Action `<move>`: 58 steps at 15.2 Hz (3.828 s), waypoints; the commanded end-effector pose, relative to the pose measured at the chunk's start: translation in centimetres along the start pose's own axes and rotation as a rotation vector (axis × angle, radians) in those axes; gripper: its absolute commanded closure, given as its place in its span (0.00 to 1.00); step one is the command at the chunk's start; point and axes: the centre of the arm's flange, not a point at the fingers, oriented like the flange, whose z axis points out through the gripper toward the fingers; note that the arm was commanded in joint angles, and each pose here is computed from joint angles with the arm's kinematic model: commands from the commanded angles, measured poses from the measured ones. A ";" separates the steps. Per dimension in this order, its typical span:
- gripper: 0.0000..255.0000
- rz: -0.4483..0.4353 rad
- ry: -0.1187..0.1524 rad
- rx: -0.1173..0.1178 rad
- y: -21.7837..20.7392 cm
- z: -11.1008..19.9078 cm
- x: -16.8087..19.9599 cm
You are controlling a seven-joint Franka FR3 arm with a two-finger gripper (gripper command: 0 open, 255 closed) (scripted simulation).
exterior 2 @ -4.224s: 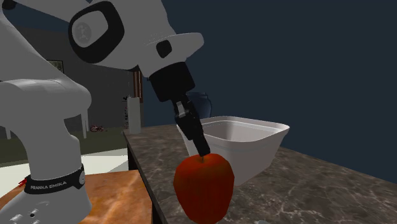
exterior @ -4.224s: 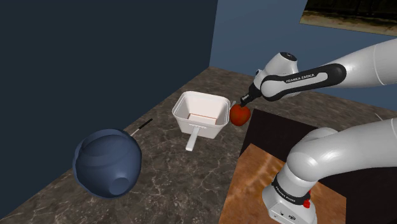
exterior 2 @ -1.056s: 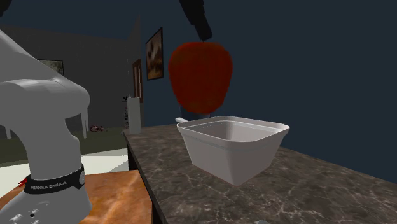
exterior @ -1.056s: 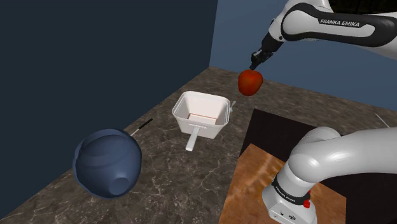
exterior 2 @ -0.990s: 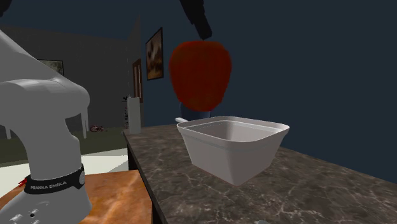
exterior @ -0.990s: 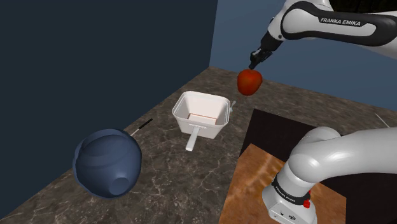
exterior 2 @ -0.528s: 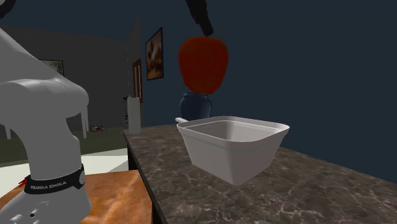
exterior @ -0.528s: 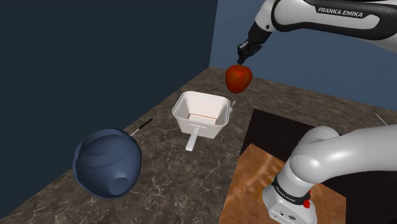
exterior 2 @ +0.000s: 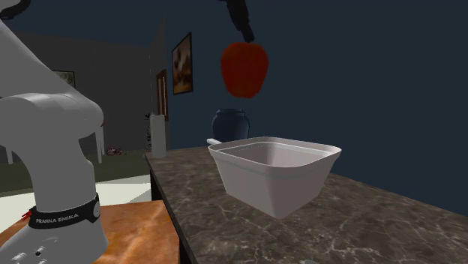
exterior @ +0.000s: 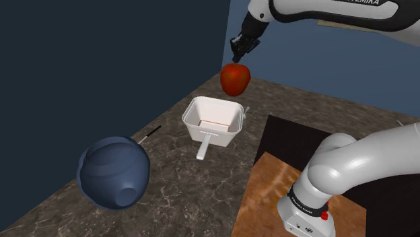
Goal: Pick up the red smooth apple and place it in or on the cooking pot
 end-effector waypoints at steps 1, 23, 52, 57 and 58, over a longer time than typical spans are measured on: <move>1.00 0.001 0.000 0.001 -2.5 -0.7 0.6; 1.00 0.001 0.000 0.001 -7.8 6.6 -2.1; 0.00 0.001 0.000 0.001 -8.0 7.2 -4.6; 0.00 0.001 0.000 0.001 -8.0 7.2 -4.6; 0.00 0.001 0.000 0.001 -8.0 7.2 -4.6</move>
